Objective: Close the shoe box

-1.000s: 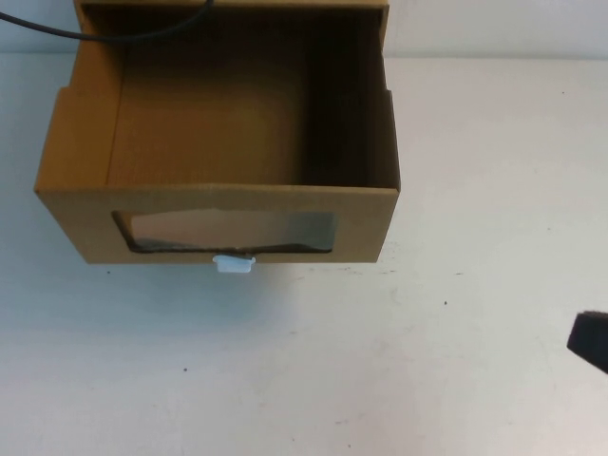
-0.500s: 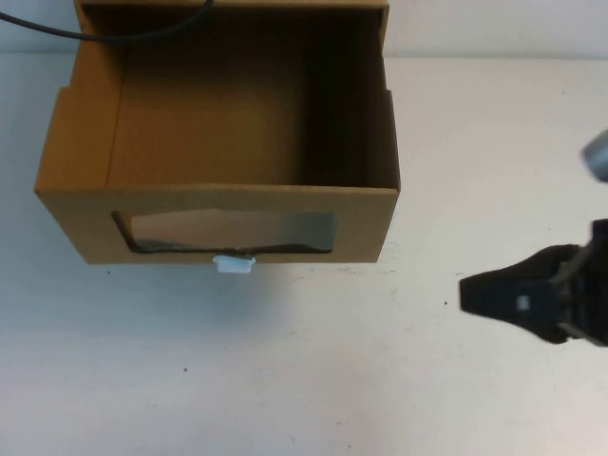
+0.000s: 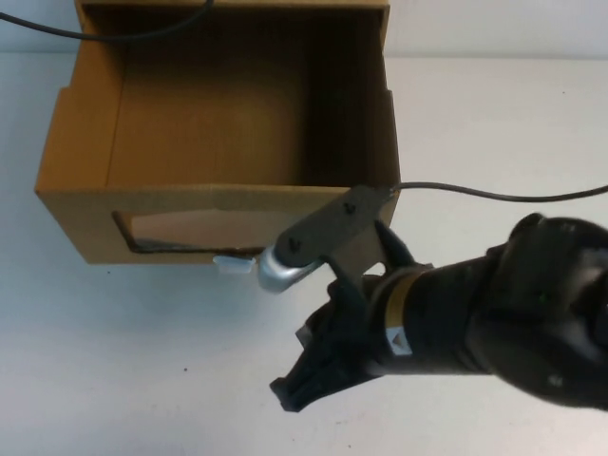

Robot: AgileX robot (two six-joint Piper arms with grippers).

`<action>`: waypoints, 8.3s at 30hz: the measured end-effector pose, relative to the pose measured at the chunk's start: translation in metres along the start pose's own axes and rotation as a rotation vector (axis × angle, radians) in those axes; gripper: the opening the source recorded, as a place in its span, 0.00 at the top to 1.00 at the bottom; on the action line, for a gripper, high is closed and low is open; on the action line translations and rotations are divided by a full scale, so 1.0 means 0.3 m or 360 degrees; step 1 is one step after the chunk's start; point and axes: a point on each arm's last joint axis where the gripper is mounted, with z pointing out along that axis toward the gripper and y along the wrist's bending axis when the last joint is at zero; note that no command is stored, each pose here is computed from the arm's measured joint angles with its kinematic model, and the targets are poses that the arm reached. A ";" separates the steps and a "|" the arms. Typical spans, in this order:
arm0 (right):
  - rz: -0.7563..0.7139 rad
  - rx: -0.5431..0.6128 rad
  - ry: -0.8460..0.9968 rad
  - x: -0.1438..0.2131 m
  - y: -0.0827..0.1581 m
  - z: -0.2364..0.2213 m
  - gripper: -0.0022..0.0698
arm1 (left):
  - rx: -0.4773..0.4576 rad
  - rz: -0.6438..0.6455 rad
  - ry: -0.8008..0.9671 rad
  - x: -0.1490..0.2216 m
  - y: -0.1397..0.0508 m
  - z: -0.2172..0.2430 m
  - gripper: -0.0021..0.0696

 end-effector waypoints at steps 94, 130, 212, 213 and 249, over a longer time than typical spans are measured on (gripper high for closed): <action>-0.0471 0.0622 -0.0795 -0.460 -0.352 0.440 0.99 | 0.0069 -0.0085 0.0002 0.007 0.006 -0.001 0.98; -0.0180 0.0333 -0.0094 -0.381 -0.144 0.026 0.99 | -0.0107 0.0439 -0.0327 -0.177 -0.354 -0.456 0.98; 0.0371 0.0934 -0.1519 0.772 -0.273 -0.402 0.99 | -0.0975 -0.0022 -0.0984 1.327 -0.540 -0.577 0.98; 0.0386 0.0946 -0.1528 0.789 -0.273 -0.390 0.99 | -0.0975 -0.0022 -0.0984 1.327 -0.540 -0.577 0.98; 0.0518 0.0824 -0.0954 0.907 -0.268 -0.249 0.99 | -0.0975 -0.0020 -0.0983 1.327 -0.540 -0.577 0.98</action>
